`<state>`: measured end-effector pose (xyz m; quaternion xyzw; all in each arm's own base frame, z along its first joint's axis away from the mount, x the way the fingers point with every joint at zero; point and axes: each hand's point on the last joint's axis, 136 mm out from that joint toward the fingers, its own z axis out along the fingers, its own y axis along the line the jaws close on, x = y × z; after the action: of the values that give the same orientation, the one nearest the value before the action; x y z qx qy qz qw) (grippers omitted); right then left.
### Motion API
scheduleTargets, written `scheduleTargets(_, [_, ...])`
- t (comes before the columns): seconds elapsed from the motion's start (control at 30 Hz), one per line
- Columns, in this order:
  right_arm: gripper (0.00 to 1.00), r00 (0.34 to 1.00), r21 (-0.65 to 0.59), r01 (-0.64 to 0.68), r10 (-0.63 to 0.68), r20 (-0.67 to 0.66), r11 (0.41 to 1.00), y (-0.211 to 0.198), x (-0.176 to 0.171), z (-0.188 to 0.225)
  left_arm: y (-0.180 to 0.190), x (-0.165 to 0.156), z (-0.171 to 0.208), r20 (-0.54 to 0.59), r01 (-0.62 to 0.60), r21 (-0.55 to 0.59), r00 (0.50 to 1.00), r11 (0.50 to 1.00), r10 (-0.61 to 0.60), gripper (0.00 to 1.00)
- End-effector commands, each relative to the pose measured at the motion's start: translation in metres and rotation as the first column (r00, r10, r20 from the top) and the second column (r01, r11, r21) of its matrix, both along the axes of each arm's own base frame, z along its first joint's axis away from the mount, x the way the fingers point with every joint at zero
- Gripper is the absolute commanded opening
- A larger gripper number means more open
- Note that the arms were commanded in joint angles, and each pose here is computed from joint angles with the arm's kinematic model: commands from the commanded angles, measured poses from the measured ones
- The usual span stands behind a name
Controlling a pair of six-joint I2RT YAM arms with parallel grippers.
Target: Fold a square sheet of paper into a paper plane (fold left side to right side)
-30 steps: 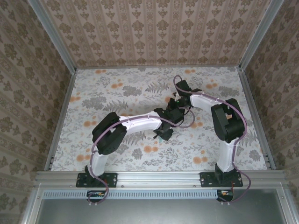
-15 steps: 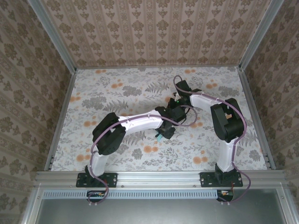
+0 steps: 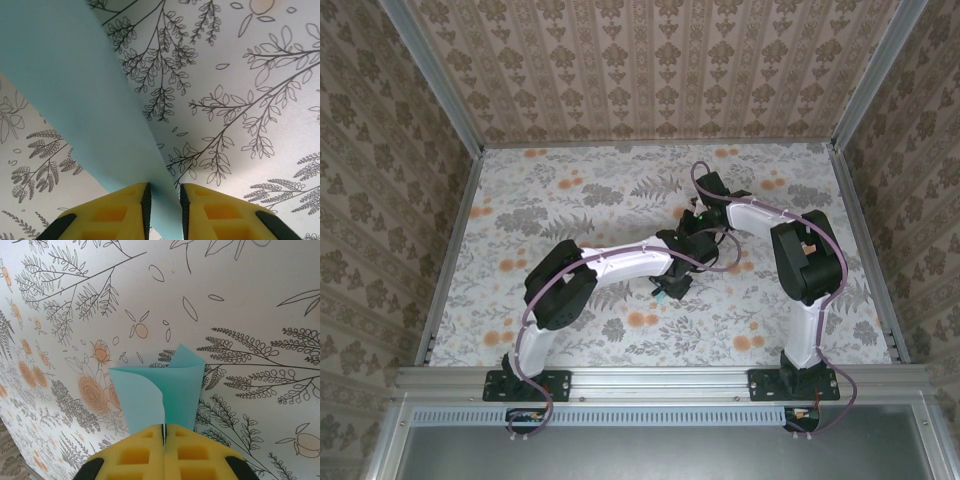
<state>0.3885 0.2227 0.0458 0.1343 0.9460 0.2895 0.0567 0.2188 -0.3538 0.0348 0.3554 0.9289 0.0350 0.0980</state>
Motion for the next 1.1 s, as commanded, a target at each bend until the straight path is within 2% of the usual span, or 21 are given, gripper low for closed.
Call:
scheduleTargets(0.0, [0.01,1.000,-0.011,-0.009,0.009,-0.026,1.000,-0.001,-0.006,-0.011,0.004,0.004,0.003,0.004,-0.031,0.018,1.000,0.999,0.031,0.20])
scheduleTargets(0.1, [0.01,1.000,-0.013,-0.008,0.008,-0.026,1.000,-0.002,-0.005,-0.012,0.004,0.004,0.003,0.004,-0.029,0.015,1.000,0.999,0.029,0.14])
scheduleTargets(0.3, [0.03,1.000,-0.015,-0.007,0.006,-0.015,1.000,-0.003,-0.002,-0.011,-0.002,0.001,0.002,-0.021,-0.024,-0.015,0.999,1.000,0.024,0.10])
scheduleTargets(0.5, [0.12,0.999,-0.003,-0.003,0.003,0.051,1.000,-0.008,0.009,0.004,-0.007,-0.001,0.002,-0.065,-0.051,-0.083,0.997,0.995,0.046,0.10])
scheduleTargets(0.57, [0.19,0.995,-0.004,0.008,-0.008,0.103,1.000,-0.016,0.015,0.018,-0.007,0.002,0.006,-0.075,-0.076,-0.133,0.995,0.988,0.067,0.09])
scheduleTargets(0.8, [0.47,0.954,0.005,0.131,-0.127,0.271,0.991,-0.071,0.022,0.063,-0.009,0.007,0.017,-0.135,-0.152,-0.320,0.984,0.935,0.114,0.07])
scheduleTargets(0.97, [0.53,0.949,-0.021,0.128,-0.117,0.292,0.992,-0.088,0.000,0.056,-0.017,0.010,0.024,-0.208,-0.199,-0.457,0.971,0.867,0.113,0.05])
scheduleTargets(1.07, [0.55,0.948,0.011,0.108,-0.107,0.300,0.994,-0.084,-0.012,0.048,-0.021,0.013,0.030,-0.256,-0.228,-0.532,0.961,0.815,0.102,0.04])
